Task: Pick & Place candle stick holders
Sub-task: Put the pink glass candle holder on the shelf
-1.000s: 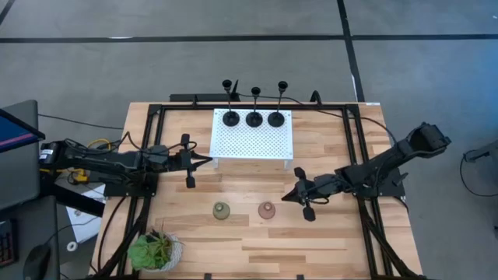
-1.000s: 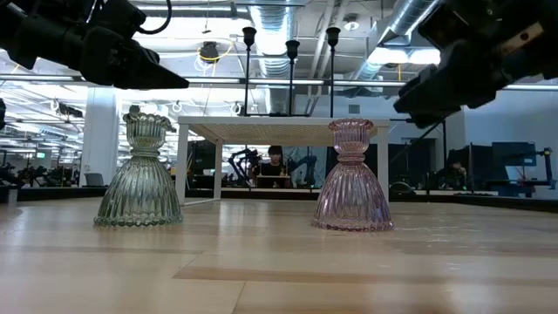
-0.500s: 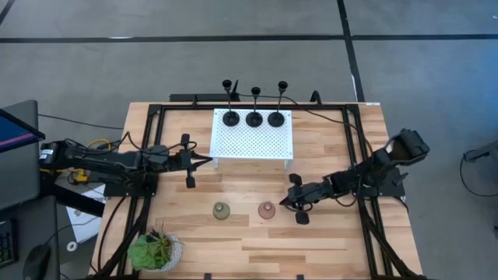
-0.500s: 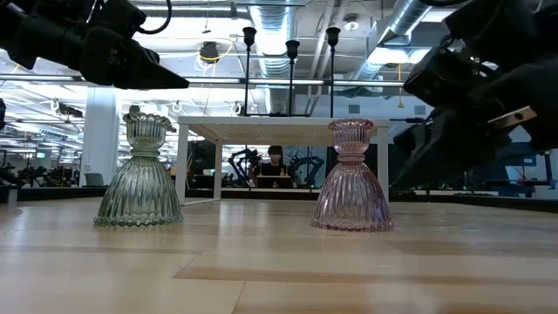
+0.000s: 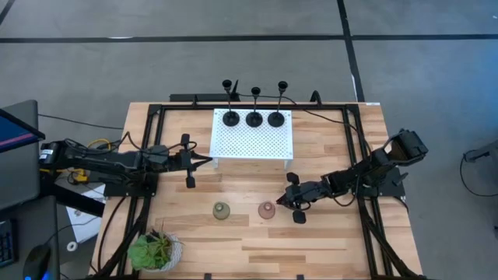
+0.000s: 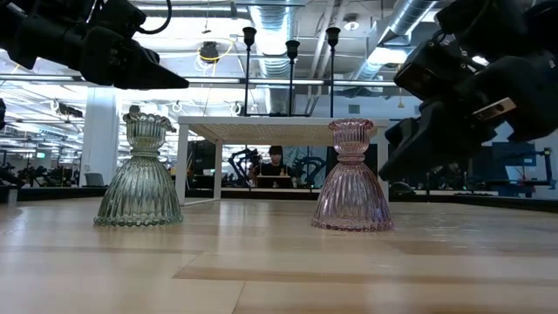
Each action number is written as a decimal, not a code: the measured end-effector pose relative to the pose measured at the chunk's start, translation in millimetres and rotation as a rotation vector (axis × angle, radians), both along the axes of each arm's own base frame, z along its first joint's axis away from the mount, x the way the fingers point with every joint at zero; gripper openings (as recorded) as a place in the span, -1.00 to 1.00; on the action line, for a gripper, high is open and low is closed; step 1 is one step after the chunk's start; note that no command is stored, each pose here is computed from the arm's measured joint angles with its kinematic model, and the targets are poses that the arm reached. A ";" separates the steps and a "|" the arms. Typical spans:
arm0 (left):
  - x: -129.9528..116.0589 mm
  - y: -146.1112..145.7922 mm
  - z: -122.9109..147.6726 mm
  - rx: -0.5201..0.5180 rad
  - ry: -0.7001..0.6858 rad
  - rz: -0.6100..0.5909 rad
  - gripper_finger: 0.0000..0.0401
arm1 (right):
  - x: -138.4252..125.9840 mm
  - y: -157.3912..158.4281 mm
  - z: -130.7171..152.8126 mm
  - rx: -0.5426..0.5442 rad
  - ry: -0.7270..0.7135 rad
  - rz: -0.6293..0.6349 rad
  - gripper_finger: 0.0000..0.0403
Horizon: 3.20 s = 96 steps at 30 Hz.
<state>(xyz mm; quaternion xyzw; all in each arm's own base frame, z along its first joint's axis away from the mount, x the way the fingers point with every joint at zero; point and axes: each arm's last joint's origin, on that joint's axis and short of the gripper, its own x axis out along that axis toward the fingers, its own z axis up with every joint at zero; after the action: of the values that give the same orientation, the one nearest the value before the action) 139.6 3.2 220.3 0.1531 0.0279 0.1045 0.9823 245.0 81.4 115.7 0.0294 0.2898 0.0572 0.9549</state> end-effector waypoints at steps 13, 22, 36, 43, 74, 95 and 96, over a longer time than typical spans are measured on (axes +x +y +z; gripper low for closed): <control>0.0 0.0 0.0 0.000 0.000 0.000 -0.94 | 2.4 2.3 4.6 0.032 -0.049 0.024 0.29; 0.0 0.0 0.0 0.000 0.000 0.000 -0.94 | 8.3 4.2 12.6 0.051 -0.106 0.023 0.41; 0.0 0.0 -0.1 0.000 0.001 0.000 -0.94 | 12.0 5.5 14.5 0.068 -0.111 0.013 0.41; 0.0 0.0 -0.3 0.000 0.003 0.000 -0.94 | 26.2 10.5 -8.4 0.072 -0.098 0.008 0.41; 0.0 0.0 -0.8 -0.004 0.008 0.000 -0.94 | 44.4 17.0 -4.5 0.082 -0.125 0.012 -0.28; 0.0 0.0 -0.8 -0.004 0.008 0.000 -0.94 | 44.9 -1.2 55.5 0.147 -0.307 -0.019 -0.35; 0.0 0.0 -0.8 -0.004 0.008 0.000 -0.94 | 45.1 -4.5 62.0 0.144 -0.305 -0.030 -0.34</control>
<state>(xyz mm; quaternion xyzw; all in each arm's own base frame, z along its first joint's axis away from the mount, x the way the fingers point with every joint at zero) 139.6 3.2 219.5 0.1518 0.0318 0.1038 0.9824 290.2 76.9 177.7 0.0931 0.1360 0.0676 0.9840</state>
